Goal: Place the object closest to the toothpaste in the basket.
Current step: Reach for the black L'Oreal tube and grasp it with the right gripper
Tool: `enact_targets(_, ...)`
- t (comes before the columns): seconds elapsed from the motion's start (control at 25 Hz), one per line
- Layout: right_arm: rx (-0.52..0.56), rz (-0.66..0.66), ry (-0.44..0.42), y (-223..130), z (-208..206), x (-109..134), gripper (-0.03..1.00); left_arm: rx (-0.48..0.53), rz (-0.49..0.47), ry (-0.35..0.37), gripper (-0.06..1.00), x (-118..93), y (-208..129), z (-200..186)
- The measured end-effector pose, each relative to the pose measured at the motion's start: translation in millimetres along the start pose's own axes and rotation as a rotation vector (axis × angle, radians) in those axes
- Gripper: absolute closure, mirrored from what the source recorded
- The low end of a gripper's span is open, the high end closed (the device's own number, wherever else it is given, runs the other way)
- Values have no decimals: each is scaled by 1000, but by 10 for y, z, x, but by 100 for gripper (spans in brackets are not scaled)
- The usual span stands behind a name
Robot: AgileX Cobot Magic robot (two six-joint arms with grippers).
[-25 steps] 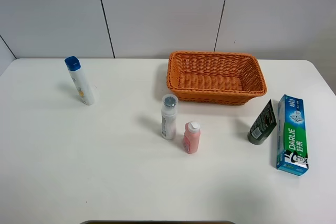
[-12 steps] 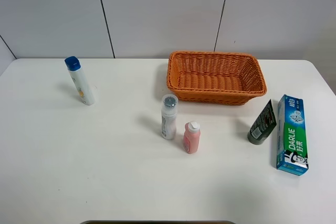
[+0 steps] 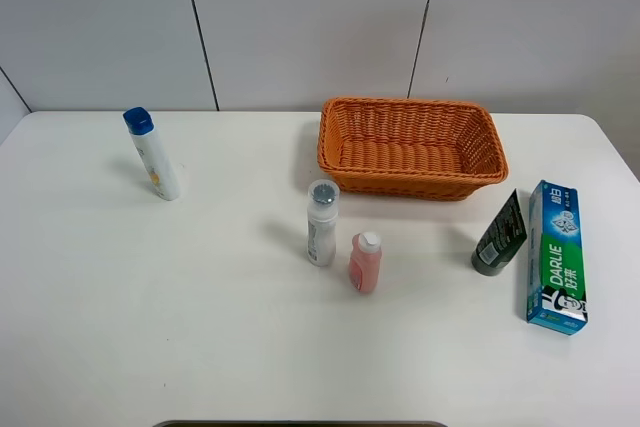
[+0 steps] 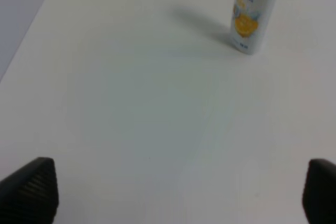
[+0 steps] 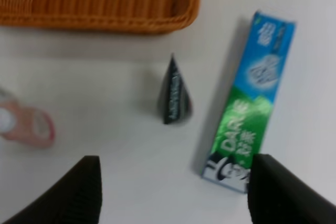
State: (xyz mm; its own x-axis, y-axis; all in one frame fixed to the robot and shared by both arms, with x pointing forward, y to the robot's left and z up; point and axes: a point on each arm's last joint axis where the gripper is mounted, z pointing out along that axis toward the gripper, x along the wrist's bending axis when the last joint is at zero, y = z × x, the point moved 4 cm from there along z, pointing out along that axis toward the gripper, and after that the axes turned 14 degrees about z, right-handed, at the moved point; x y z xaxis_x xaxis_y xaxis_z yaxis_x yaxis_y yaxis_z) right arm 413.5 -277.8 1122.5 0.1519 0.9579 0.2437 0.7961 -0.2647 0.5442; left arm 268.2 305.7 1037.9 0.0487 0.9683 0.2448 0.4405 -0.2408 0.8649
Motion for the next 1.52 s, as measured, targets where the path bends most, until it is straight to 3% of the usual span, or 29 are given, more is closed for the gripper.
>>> enact_targets(0.24,323,63,-32,326,945,140,26,0,0,0,1,0,0,0)
enact_targets(0.4,466,79,-82,276,1406,87,21,0,0,0,1,0,0,0)
enact_targets(0.52,516,85,-104,244,1578,58,20,0,0,0,1,0,0,0)
enact_targets(0.92,502,86,-184,196,1811,-81,20,0,0,0,1,0,0,0)
enact_targets(1.32,408,80,-165,-128,2172,-236,20,0,0,0,1,0,0,0)
enact_targets(1.52,345,78,-148,-79,2278,-235,20,0,0,0,1,0,0,0)
